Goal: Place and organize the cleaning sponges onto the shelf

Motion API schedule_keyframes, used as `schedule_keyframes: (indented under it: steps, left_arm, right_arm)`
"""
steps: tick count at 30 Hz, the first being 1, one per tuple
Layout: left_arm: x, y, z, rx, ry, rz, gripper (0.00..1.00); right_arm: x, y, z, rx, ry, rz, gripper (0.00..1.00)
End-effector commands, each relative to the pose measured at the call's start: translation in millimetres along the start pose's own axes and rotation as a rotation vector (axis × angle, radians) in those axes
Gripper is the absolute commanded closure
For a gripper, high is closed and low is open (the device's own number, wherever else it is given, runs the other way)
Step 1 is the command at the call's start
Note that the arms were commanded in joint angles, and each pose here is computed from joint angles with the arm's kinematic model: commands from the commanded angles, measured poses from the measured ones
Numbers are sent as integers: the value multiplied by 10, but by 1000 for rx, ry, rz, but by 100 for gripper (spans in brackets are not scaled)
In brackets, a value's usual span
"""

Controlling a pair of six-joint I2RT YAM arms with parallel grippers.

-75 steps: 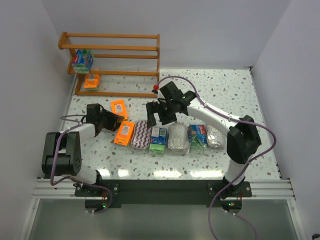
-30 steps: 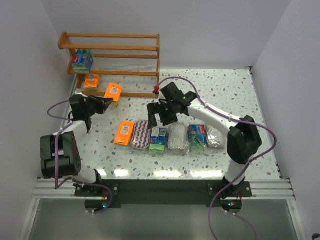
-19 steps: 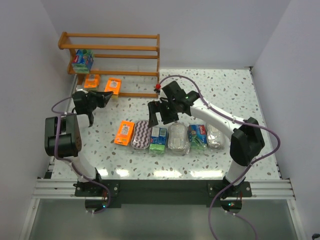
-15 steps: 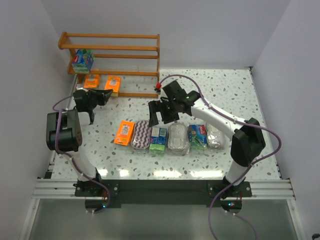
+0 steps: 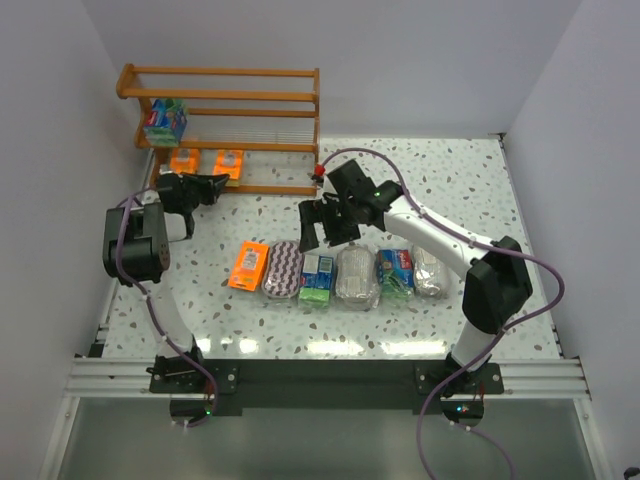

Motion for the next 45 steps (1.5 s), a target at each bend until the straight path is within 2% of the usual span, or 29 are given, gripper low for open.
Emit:
schedule_keyframes:
  steps: [1, 5, 6, 7, 9, 10, 13, 19, 22, 23, 24, 26, 27, 28, 32, 35, 40, 43, 44, 45]
  left_arm:
    - [-112, 98, -5, -3, 11, 75, 100]
    - [-72, 128, -6, -7, -8, 79, 100]
    - [-65, 136, 3, -7, -11, 79, 97]
    - [-66, 135, -4, -10, -14, 83, 88]
    - [-74, 141, -9, -12, -13, 92, 79]
    - [-86, 142, -3, -12, -14, 99, 72]
    - [-149, 137, -12, -18, -1, 121, 63]
    - [-259, 81, 30, 0, 24, 146, 56]
    - [-333, -65, 99, 16, 53, 152, 51]
    - [-263, -118, 136, 26, 48, 107, 50]
    - [-367, -207, 168, 27, 71, 109, 49]
    - [-258, -331, 212, 19, 106, 19, 42]
    - [-363, -432, 237, 3, 135, 29, 40]
    - [-353, -493, 234, -8, 166, 12, 30]
    - [-342, -751, 302, -1, 216, -82, 26]
    - [-309, -907, 366, 32, 264, -169, 27]
    - [-57, -1296, 497, 70, 355, -330, 33]
    - [69, -1544, 578, 78, 394, -412, 37]
    - [60, -1598, 609, 96, 406, -408, 39]
    - [100, -1638, 629, 114, 409, -425, 46]
  right_arm:
    - [-3, -160, -33, -44, -11, 18, 4]
    - [-27, -159, -31, -42, -8, 19, 4]
    - [-29, -160, -33, -41, -5, 17, 4]
    - [-30, -158, -36, -41, -7, 17, 4]
    - [-33, -159, -44, -43, -8, 16, 4]
    - [-38, -161, -46, -44, -6, 17, 4]
    - [-39, -171, -50, -45, -9, 15, 4]
    - [-48, -179, -44, -44, -8, 15, 4]
    - [-48, -196, -35, -49, -7, 19, 4]
    - [-54, -202, -26, -50, -3, 21, 3]
    - [-59, -193, -26, -51, -1, 24, 4]
    - [-61, -189, -17, -50, 2, 24, 4]
    - [-67, -183, -12, -49, 3, 27, 3]
    - [-68, -175, -8, -47, 5, 26, 3]
    - [-73, -132, -15, -39, 8, 18, 3]
    - [-73, -112, -42, -41, -3, 19, 4]
    - [37, -13, -57, -23, -60, 34, 7]
    - [277, 142, -48, 18, -137, 31, 7]
    - [339, 145, -104, 7, -147, 25, 8]
    - [375, 188, -112, 12, -152, 24, 9]
Point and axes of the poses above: each gripper's point midway between its finger pads, its own y axis out along the fingers, its own x axis along the line the jaws close on, z = x × y, the point moved 9 cm from there along -y, back along the fingers, and after that the axes turned 11 degrees about -y, right-handed, at the moved point
